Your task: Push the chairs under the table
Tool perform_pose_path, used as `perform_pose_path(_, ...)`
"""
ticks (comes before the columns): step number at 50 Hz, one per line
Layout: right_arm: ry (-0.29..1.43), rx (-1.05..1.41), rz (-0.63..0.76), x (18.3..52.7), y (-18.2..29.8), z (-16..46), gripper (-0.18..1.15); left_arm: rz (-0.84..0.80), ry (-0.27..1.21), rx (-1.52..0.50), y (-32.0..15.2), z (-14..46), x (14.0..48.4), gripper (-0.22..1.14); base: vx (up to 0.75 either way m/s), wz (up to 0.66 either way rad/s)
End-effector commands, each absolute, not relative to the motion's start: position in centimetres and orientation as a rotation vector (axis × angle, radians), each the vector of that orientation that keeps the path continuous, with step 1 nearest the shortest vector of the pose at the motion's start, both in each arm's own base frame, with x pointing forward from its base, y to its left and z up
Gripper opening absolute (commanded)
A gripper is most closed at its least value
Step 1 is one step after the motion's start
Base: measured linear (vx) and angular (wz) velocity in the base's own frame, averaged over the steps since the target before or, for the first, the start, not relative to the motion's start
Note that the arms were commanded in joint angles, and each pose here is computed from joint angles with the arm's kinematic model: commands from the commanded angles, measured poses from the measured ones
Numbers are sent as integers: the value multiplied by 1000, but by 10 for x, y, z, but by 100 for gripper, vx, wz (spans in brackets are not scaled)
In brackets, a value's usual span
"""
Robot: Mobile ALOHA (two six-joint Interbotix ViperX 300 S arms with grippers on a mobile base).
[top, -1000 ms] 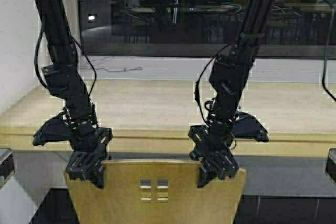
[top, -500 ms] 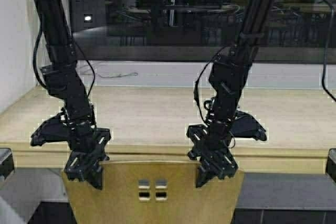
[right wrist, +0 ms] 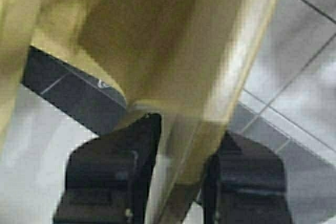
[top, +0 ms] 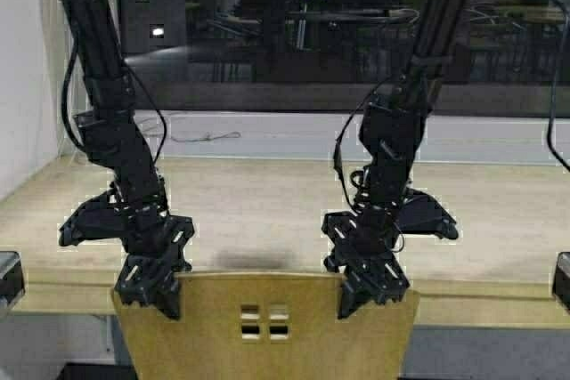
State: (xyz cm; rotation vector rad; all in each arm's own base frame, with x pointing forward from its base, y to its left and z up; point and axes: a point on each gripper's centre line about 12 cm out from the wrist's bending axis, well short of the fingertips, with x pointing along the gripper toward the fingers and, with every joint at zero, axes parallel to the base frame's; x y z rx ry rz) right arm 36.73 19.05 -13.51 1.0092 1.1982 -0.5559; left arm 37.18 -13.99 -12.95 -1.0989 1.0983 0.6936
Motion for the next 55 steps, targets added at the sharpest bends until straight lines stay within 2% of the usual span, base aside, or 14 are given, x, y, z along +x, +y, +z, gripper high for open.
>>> perform_pose_path(1, 1178, 943, -475, 379, 189, -129, 21, 611, 1075, -1044, -143, -118, 383, 36, 14, 2)
perform_pose_path(5, 1181, 923, -457, 380, 190, -129, 24, 603, 1084, -1029, -142, -118, 381, 42, 12, 1)
perform_pose_path(8, 1186, 906, -448, 379, 189, -130, 32, 600, 1091, -1013, -141, -118, 378, 48, 10, 0)
perform_pose_path(17, 1213, 883, -439, 375, 189, -128, 74, 602, 1103, -994, -139, -116, 369, 74, 6, -1)
perform_pose_path(23, 1259, 880, -444, 371, 190, -122, 93, 602, 1098, -1005, -139, -106, 367, 86, 3, -1)
perform_pose_path(35, 1266, 937, -451, 378, 192, -100, 94, 585, 1107, -1048, -145, -85, 371, 87, 0, 0)
perform_pose_path(42, 1285, 962, -451, 376, 190, -77, 94, 587, 1149, -1077, -149, -68, 363, 87, -1, 0)
perform_pose_path(55, 1272, 1007, -399, 378, 192, -25, 93, 551, 1109, -1147, -151, -20, 356, 87, 0, 0)
